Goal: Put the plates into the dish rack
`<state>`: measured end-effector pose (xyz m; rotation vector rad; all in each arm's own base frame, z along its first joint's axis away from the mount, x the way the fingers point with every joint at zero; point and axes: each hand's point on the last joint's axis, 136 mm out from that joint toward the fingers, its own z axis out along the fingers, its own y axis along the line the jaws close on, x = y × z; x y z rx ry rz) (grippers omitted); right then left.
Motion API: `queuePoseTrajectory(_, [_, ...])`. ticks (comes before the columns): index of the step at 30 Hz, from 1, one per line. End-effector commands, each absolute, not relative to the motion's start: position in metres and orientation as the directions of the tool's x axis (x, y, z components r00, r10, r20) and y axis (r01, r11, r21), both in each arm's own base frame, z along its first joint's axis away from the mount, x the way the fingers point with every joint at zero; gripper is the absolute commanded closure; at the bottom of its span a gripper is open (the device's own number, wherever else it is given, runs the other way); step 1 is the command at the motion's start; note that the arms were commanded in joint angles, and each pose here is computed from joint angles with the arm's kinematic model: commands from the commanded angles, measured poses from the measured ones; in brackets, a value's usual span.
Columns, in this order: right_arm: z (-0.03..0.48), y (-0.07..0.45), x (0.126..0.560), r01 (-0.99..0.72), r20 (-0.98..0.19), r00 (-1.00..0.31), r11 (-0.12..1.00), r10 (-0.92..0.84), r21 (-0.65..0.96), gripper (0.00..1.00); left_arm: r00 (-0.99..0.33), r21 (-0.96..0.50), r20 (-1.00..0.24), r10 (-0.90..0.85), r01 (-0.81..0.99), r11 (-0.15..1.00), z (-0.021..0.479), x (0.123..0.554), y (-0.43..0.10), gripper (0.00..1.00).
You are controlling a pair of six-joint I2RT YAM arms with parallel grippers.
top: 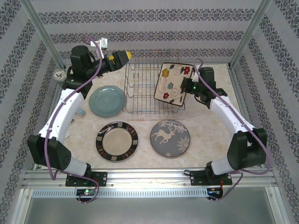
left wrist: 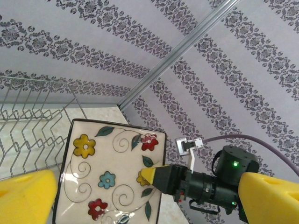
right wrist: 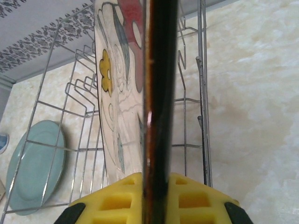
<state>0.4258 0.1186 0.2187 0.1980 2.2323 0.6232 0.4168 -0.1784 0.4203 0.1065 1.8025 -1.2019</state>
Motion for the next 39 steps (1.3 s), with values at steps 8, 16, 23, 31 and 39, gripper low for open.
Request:
queuePoseTrajectory(8, [0.316, 0.130, 0.451, -0.134, -0.842, -0.403, 0.887, 0.358, 0.442, 1.00, -0.541, -0.617, -0.767, -0.344, 0.476, 0.626, 0.418, 0.388, -0.158, 0.00])
queuePoseTrajectory(16, [0.335, 0.124, 0.451, -0.090, -0.873, -0.335, 0.910, 0.355, 0.405, 1.00, -0.549, -0.617, -0.763, -0.341, 0.461, 0.638, 0.403, 0.389, -0.156, 0.00])
queuePoseTrajectory(23, [0.341, 0.126, 0.461, -0.065, -0.900, -0.281, 0.929, 0.334, 0.365, 1.00, -0.549, -0.617, -0.762, -0.342, 0.457, 0.641, 0.398, 0.391, -0.153, 0.00])
queuePoseTrajectory(31, [0.357, 0.132, 0.478, -0.027, -0.940, -0.201, 0.958, 0.275, 0.286, 1.00, -0.551, -0.623, -0.757, -0.351, 0.448, 0.641, 0.393, 0.393, -0.147, 0.00])
queuePoseTrajectory(39, [0.379, 0.135, 0.485, 0.007, -0.962, -0.122, 0.970, 0.243, 0.244, 1.00, -0.552, -0.653, -0.738, -0.388, 0.440, 0.617, 0.393, 0.398, -0.137, 0.00])
